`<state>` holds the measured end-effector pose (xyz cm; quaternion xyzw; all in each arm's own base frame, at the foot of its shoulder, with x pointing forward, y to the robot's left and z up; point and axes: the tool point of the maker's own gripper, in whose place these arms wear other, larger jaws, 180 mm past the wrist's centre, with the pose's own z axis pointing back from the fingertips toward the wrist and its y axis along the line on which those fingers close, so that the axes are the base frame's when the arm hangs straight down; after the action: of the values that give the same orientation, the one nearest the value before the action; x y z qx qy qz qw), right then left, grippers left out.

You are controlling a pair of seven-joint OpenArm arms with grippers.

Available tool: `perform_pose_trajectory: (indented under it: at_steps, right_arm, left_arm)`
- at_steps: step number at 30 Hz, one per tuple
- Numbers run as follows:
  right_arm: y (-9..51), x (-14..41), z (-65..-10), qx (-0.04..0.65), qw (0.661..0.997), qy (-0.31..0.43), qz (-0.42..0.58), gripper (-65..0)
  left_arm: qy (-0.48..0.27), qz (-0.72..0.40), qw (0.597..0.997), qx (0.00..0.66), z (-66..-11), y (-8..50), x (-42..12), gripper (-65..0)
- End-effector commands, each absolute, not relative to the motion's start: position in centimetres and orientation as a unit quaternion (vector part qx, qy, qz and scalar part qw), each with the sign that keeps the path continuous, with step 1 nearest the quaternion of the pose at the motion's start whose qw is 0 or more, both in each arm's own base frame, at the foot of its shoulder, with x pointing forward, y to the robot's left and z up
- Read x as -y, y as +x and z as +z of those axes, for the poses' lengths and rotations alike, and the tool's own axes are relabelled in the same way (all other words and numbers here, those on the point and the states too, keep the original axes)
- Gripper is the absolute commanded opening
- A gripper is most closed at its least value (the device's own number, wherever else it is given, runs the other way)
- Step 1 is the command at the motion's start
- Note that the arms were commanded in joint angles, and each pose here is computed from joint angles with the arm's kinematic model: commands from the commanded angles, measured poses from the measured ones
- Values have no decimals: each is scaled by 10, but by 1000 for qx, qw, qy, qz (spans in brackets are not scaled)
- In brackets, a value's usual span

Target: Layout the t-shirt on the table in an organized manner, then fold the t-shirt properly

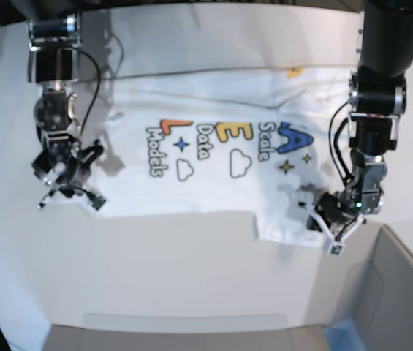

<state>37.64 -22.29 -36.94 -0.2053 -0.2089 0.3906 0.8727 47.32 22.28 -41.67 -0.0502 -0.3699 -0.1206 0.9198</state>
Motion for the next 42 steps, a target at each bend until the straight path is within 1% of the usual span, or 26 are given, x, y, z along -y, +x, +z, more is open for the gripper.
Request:
perform_pose_trajectory:
  at_steps: [1,6,11,15,19,25,30,32,34,36,38,39,40,42]
  right_arm:
    - [390,224,-346,239,863,-227,383,-650]
    - [383,217,-332,260,855,-241,378,-650]
    - [373,217,-334,266,861,-233,366,-650]
    - [367,219,-330,276,866,-230,347,-650]
    - [363,221,-321,284,860,-235,353,-650]
    - [359,231,-301,317,868,-237,300,-650]
    - [357,231,-301,318,869,-235,296,-650]
    - [357,229,-302,318,870,-234,297,-650]
    - [357,228,-302,318,869,-233,298,-650]
    - [357,227,-302,318,869,-234,300,-650]
    - [357,227,-303,317,869,-233,300,-650]
    - [357,227,-303,317,869,-233,300,-650]
    - [357,227,-303,317,869,-233,300,-650]
    - [357,227,-304,316,870,-233,300,-650]
  left_arm:
    - [-39,-130,933,332,-426,463,-228,-550]
    - [-38,-134,931,336,-422,466,-227,-551]
    - [-26,-162,926,340,-404,471,-219,-553]
    - [-17,-172,912,371,-375,472,-215,-579]
    - [-6,-167,906,389,-358,462,-219,-579]
    - [12,-149,898,415,-330,454,-234,-579]
    - [20,-150,893,423,-321,454,-238,-574]
    - [20,-149,892,426,-321,454,-239,-540]
    - [18,-145,895,421,-325,454,-240,-479]
    - [16,-141,897,419,-326,457,-242,-386]
    - [17,-148,892,427,-313,471,-237,-288]
    - [18,-154,892,424,-312,475,-235,-254]
    - [17,-155,894,421,-314,477,-234,-243]
    - [12,-156,892,425,-316,482,-232,-245]
